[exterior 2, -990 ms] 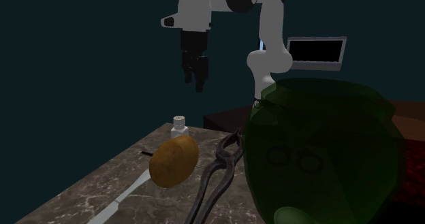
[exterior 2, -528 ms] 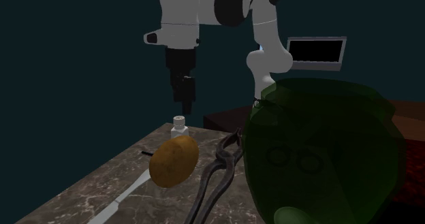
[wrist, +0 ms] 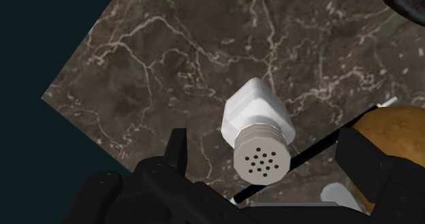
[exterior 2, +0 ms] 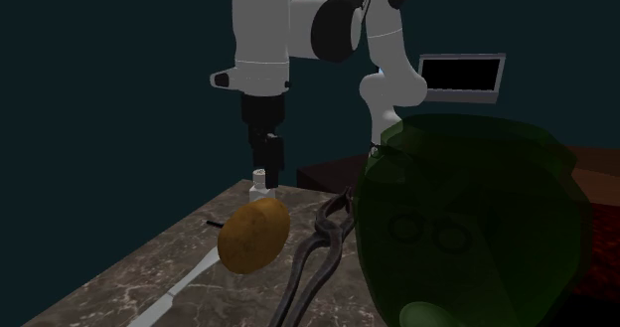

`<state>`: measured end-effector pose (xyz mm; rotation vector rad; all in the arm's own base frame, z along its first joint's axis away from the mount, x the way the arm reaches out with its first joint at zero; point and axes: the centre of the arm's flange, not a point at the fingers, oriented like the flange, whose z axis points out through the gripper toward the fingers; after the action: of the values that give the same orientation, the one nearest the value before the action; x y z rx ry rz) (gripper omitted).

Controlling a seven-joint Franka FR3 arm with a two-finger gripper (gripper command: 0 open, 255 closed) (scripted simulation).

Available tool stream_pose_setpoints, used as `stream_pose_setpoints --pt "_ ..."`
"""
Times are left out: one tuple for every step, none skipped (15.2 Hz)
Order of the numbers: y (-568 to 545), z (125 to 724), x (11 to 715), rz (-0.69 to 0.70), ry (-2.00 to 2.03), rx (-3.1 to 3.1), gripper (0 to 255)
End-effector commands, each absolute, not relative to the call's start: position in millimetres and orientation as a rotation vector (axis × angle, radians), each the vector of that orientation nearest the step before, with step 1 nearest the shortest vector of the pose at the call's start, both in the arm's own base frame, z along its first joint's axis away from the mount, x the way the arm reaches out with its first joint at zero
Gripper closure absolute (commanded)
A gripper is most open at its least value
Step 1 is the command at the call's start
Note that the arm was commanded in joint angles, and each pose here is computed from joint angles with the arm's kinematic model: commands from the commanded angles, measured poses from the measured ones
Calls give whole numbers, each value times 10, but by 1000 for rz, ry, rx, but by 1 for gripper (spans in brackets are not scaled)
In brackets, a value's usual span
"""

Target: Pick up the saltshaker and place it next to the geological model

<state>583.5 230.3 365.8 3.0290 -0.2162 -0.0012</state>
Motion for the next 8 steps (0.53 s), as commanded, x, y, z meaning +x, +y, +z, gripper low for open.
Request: stream_pose_setpoints --pt "2297 3634 5828 0 -216 3029 0" --pt "2297 3634 5828 0 -216 3029 0" --pt "2297 3634 5828 0 -216 3029 0" --pt "2297 3634 5828 0 -216 3029 0" --pt "2297 3634 5828 0 -216 3029 0" --pt "2297 3634 5828 0 -216 3029 0" --pt "2297 3634 5828 0 -216 3029 255" --pt "2297 3634 5828 0 -216 3029 255"
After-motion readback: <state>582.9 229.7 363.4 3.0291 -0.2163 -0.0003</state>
